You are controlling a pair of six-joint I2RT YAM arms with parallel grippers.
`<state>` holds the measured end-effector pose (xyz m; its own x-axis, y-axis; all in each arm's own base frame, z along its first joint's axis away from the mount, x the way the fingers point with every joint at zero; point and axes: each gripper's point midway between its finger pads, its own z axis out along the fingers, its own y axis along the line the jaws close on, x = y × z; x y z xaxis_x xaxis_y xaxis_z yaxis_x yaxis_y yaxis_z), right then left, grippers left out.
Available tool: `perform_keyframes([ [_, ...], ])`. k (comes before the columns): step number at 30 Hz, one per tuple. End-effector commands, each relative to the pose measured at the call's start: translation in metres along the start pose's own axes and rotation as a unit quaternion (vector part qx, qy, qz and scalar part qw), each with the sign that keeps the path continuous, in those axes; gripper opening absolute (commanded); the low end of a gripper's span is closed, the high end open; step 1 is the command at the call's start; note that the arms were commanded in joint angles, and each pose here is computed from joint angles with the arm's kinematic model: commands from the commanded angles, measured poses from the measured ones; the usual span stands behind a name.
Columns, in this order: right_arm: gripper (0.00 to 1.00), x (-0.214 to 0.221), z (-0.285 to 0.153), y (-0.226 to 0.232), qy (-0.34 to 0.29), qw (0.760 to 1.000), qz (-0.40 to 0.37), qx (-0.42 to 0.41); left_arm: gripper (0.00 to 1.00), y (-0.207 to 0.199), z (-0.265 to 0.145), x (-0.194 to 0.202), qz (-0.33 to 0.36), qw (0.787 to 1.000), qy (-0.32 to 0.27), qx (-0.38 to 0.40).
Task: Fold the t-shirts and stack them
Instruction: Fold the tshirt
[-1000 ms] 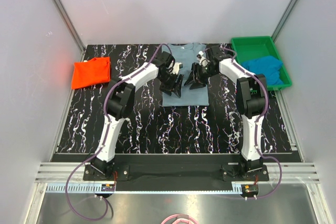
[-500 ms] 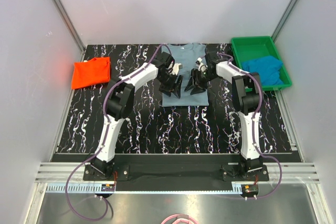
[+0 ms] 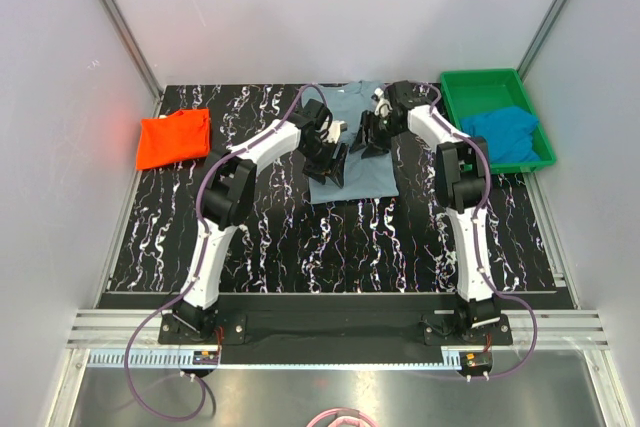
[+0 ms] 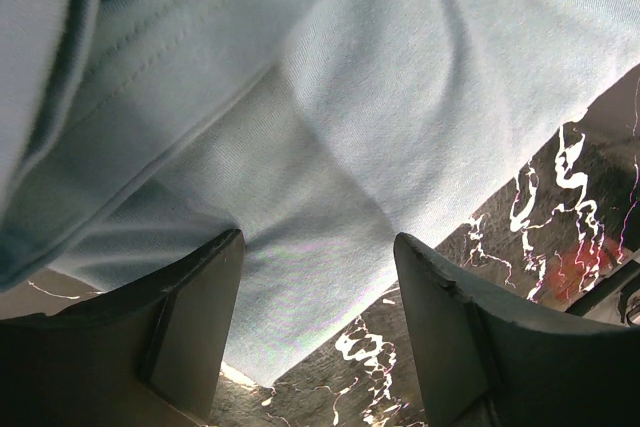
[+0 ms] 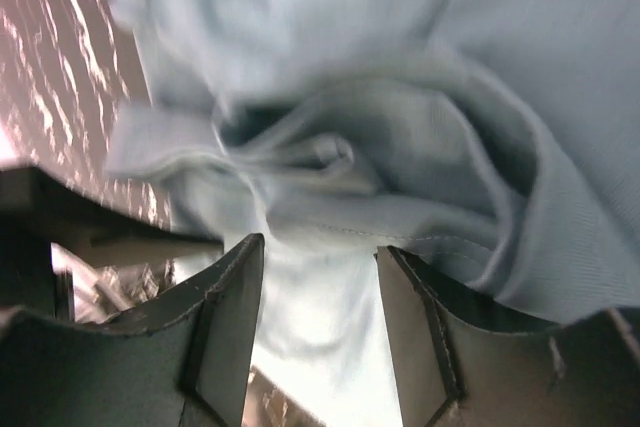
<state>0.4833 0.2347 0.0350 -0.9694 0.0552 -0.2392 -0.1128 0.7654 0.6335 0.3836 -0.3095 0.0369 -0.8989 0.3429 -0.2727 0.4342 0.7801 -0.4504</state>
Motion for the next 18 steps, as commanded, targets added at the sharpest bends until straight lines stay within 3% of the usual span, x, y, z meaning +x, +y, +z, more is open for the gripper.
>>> perform_keyframes([
  [1,0.57,-0.05,-0.005,0.003,-0.078,0.996,-0.046,0.021,0.68,-0.007,-0.009,0.008,-0.008,1.0,0.01,0.007],
  [11,0.61,-0.133,-0.066,0.05,-0.218,0.969,-0.114,0.031,0.68,-0.007,-0.009,0.007,-0.001,1.0,0.008,0.002],
  [18,0.61,-0.121,-0.108,0.063,-0.228,0.964,-0.129,0.051,0.68,-0.009,-0.014,0.001,0.012,1.0,0.001,-0.002],
])
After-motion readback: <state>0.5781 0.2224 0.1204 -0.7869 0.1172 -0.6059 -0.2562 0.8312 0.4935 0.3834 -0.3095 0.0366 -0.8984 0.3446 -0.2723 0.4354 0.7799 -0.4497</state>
